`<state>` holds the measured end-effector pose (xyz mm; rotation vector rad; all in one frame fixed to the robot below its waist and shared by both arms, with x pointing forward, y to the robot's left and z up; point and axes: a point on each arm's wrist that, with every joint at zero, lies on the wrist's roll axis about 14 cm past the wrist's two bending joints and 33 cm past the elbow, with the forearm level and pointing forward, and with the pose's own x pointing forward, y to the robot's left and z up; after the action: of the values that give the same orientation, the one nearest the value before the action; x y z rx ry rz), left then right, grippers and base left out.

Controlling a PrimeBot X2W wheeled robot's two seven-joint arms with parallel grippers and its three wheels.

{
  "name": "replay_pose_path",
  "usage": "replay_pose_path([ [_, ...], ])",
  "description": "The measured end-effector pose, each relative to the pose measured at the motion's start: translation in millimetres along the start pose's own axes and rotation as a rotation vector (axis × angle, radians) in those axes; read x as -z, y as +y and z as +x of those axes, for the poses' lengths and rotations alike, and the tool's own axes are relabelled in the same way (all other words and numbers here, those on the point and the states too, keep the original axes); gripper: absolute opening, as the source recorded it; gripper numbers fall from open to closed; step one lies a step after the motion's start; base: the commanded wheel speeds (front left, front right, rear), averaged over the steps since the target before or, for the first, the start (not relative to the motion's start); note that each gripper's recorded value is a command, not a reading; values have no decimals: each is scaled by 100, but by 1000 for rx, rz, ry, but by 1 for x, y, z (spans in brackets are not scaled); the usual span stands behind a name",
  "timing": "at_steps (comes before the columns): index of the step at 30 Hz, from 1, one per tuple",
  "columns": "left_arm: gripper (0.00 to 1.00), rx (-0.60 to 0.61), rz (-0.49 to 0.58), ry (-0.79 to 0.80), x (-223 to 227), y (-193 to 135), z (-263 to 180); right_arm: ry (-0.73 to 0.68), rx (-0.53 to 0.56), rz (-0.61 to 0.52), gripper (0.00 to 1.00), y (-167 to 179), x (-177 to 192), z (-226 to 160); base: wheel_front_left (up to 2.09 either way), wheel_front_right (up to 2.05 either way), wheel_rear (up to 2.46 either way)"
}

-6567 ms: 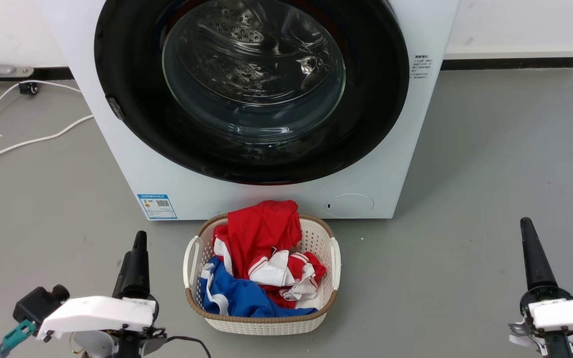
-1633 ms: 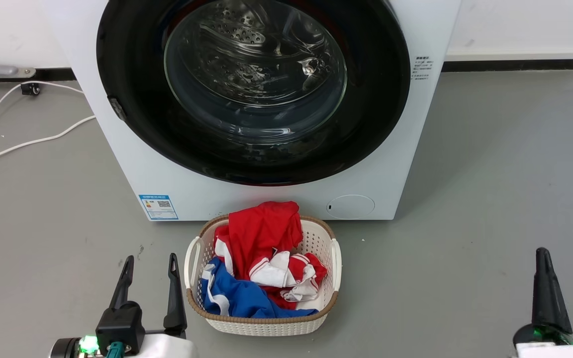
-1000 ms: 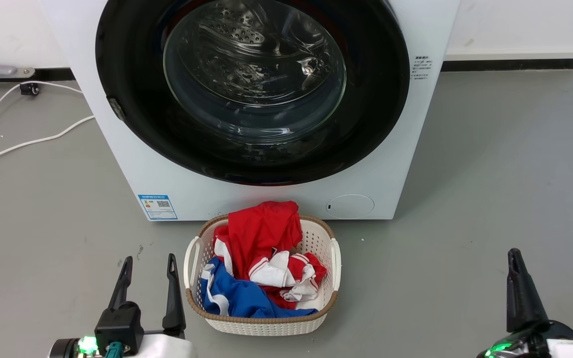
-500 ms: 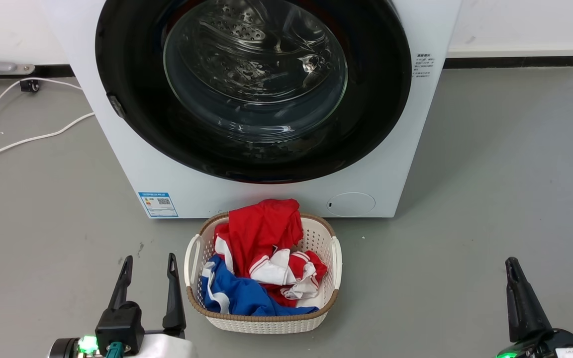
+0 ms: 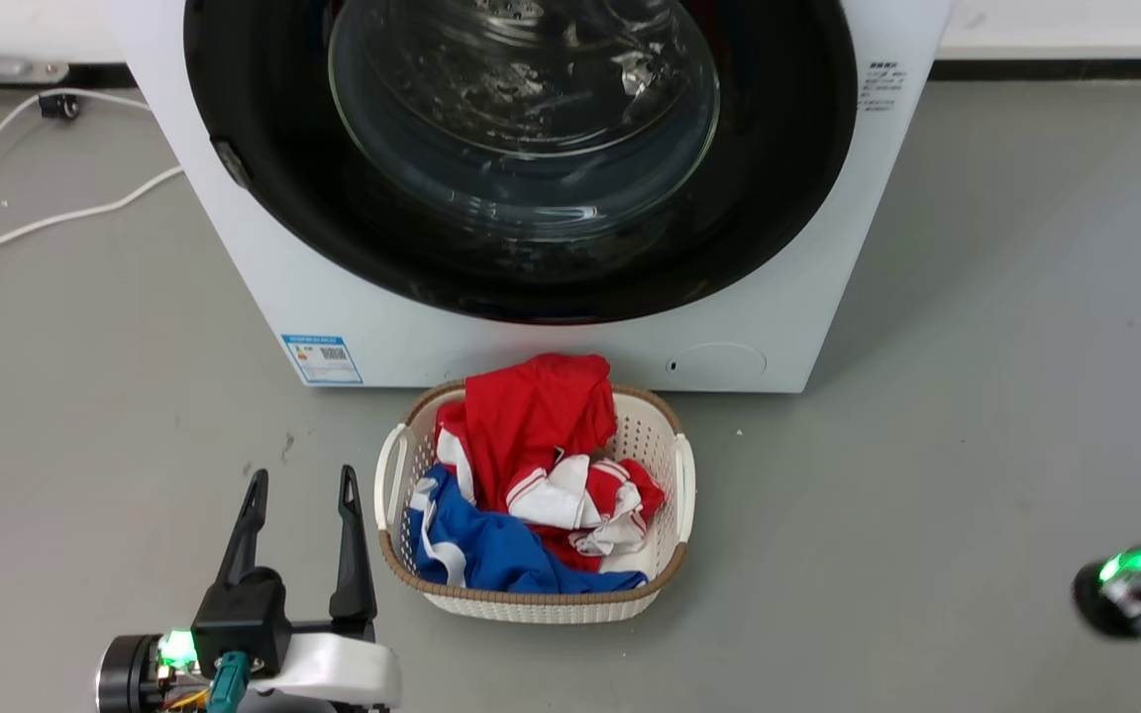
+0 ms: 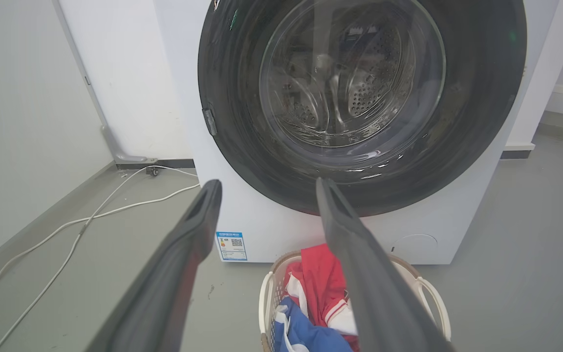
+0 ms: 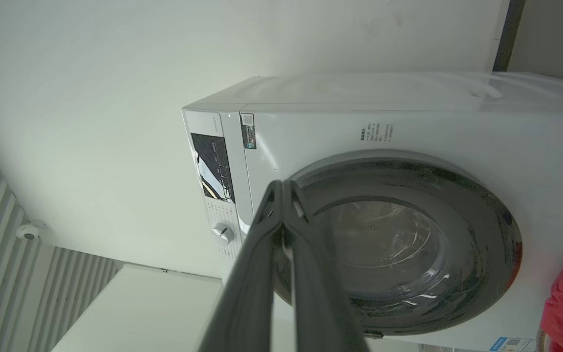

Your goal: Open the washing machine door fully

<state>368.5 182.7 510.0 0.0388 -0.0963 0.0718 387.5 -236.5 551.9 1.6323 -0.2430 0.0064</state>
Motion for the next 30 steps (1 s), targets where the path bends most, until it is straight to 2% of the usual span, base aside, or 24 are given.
replay_pose_path([
  [6,100,-5,14,2,3,0,12,-22,-90,-54,0,26,-23,53,0,0,0],
  [13,100,-8,26,0,7,0,30,42,-134,-143,0,39,-23,112,0,0,0],
  [20,100,-17,38,-2,13,0,53,151,-150,-254,0,36,-1,173,0,0,0],
  [24,100,-27,47,20,26,2,63,258,-160,-285,0,28,33,212,0,0,0],
  [30,100,-41,50,60,43,4,67,389,-125,-350,0,1,72,246,0,0,0],
])
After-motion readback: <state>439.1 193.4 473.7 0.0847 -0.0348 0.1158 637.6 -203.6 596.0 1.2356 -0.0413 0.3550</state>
